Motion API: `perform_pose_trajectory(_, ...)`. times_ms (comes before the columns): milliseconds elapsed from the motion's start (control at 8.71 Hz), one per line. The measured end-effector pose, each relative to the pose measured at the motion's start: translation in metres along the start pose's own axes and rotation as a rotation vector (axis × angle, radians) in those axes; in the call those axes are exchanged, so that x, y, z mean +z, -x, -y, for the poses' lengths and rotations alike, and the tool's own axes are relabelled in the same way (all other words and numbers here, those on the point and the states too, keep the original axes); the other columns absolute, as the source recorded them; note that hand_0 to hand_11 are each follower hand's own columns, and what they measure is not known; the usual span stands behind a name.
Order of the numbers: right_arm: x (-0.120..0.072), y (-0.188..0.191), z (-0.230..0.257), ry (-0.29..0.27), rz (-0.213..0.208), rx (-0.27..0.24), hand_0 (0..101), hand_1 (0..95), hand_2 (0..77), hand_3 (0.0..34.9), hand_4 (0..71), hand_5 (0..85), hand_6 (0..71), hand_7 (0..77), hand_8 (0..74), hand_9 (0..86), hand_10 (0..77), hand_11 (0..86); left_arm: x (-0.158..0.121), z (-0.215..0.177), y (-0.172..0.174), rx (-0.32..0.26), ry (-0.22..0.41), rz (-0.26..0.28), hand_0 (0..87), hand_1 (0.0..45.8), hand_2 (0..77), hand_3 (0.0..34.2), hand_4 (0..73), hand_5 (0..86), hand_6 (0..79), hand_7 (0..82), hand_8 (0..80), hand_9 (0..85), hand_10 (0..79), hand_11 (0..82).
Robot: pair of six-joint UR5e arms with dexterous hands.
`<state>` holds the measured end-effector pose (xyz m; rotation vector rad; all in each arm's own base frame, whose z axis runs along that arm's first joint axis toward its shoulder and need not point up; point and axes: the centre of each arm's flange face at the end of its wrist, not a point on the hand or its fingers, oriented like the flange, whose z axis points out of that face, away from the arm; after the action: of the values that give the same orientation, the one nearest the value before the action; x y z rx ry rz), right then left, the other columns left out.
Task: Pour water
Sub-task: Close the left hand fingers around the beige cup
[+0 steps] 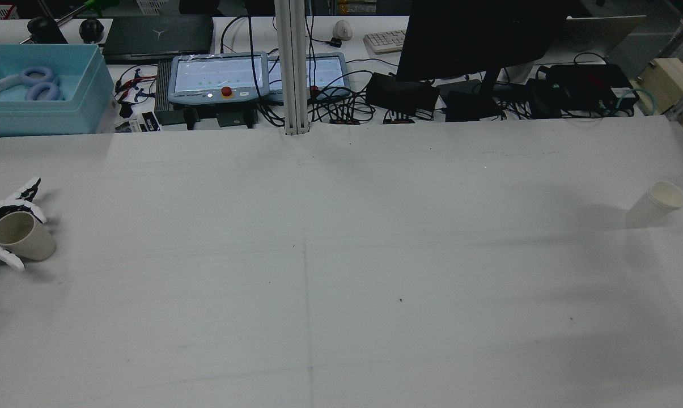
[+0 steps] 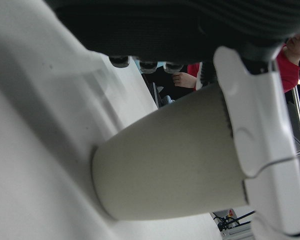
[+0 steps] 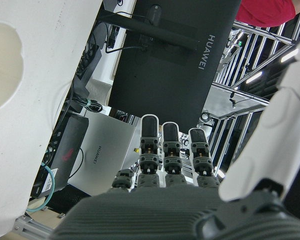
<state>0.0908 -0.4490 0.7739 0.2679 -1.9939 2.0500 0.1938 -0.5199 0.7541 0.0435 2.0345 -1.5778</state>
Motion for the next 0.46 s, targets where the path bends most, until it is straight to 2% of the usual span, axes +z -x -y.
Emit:
perform_pose_trajectory(115, -0.0001, 0.0, 0.0002, 0.0, 0.0, 0.0, 48, 7.1, 0.5, 0.0, 18.5, 18.5, 17.5, 26.7, 25.6, 29.5, 3.8, 6.0, 0.0004, -0.0009, -0.0004, 0.0, -0.003, 0.002, 62.2, 8.7, 0.5, 4.8, 50.7, 36.5, 0.0, 3.3, 2.2, 0.5, 0.0, 0.5)
perform_pose_trajectory(230, -0.0002, -0.0001, 0.0003, -0.001, 0.0, 0.0, 48, 7.1, 0.5, 0.0, 18.5, 18.5, 19.6, 26.7, 25.6, 29.5, 3.8, 6.0, 0.001, -0.0016, -0.0007, -0.001, -0.006, 0.003, 62.2, 13.6, 0.5, 4.8, 52.4, 36.0, 2.2, 4.4, 2.2, 0.5, 0.0, 0.5)
perform_pose_trajectory(345, -0.0002, -0.0001, 0.0004, -0.001, 0.0, 0.0, 48, 7.1, 0.5, 0.0, 18.5, 18.5, 19.6, 26.7, 25.6, 29.5, 3.8, 6.0, 0.0014, -0.0022, -0.0008, -0.004, -0.007, 0.004, 71.2, 13.6, 0.5, 4.8, 52.9, 36.0, 4.9, 7.1, 3.8, 0.5, 1.1, 4.9)
perform_pose_trajectory(459, -0.0003, -0.0001, 0.0005, -0.001, 0.0, 0.0, 48, 7.1, 0.5, 0.0, 18.5, 18.5, 19.6, 26.7, 25.6, 29.5, 3.8, 6.0, 0.0029, -0.0057, -0.0023, -0.008, -0.006, 0.004, 71.2, 15.8, 0.5, 4.8, 53.5, 35.5, 4.9, 7.1, 3.8, 0.5, 1.1, 4.9)
